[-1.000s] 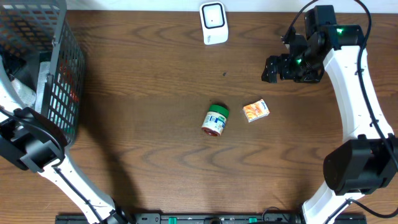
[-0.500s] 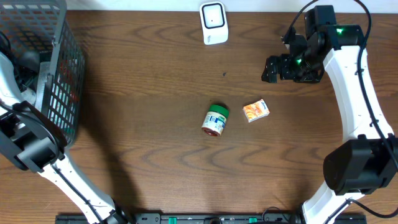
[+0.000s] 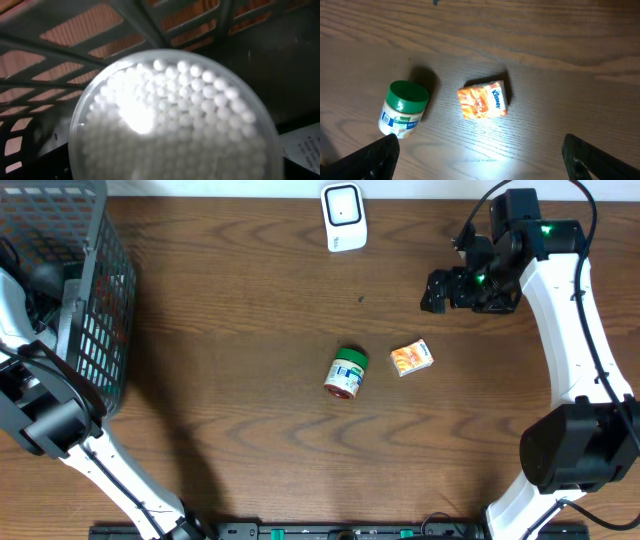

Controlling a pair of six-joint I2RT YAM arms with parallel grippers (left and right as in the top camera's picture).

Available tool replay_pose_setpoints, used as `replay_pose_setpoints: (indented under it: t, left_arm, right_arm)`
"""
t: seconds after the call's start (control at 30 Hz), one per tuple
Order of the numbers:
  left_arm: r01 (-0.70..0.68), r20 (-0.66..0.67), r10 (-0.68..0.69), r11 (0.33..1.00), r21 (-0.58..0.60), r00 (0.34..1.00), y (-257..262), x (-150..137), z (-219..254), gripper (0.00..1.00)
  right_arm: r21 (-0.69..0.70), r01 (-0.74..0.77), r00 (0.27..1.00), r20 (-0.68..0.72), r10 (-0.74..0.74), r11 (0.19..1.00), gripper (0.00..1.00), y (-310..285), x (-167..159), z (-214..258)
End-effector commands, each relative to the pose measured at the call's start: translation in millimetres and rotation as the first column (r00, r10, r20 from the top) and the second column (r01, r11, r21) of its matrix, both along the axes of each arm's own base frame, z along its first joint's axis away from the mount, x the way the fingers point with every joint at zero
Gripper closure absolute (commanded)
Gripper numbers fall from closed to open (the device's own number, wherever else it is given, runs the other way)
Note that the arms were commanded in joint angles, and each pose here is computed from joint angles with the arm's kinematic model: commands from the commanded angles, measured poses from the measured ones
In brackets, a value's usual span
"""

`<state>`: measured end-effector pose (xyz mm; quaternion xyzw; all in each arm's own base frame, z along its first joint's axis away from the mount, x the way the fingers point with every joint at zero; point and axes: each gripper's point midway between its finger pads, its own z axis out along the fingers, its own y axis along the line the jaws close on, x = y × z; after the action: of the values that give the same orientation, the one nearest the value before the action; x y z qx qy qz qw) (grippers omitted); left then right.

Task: Scan the item barcode
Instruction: 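Grasp the white-lidded tub in the basket with the left gripper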

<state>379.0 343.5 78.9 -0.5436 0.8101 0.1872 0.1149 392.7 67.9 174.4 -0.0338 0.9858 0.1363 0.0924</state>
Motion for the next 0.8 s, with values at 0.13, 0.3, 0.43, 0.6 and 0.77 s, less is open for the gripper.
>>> replay_pose_setpoints:
  t: [0.13, 0.3, 0.43, 0.6, 0.77]
  left_arm:
    - [0.015, 0.072, -0.016, 1.000, 0.008, 0.997, 0, 7, 23, 0.09]
    - [0.017, 0.132, -0.024, 0.998, 0.055, 0.991, 1, 9, 58, 0.15]
    - [0.013, 0.184, -0.030, 0.995, 0.094, 0.982, 0, 7, 90, 0.16]
    - [0.020, 0.292, -0.062, 0.990, 0.142, 0.954, -11, 4, 147, 0.18]
    - [0.090, 0.433, -0.177, 0.972, 0.215, 0.884, -48, -6, 233, 0.20]
  right_arm:
    - [-0.006, -0.014, 0.999, 0.035, 0.014, 1.000, 0.01, 1, 2, 11]
    - [-0.006, -0.013, 0.999, 0.035, 0.014, 1.000, 0.01, 1, 1, 11]
    - [-0.005, -0.013, 0.999, 0.034, 0.014, 1.000, 0.01, 1, 1, 11]
    - [-0.005, -0.013, 0.999, 0.034, 0.013, 1.000, 0.01, 1, 1, 11]
    - [-0.005, -0.013, 0.999, 0.035, 0.013, 1.000, 0.01, 1, 1, 11]
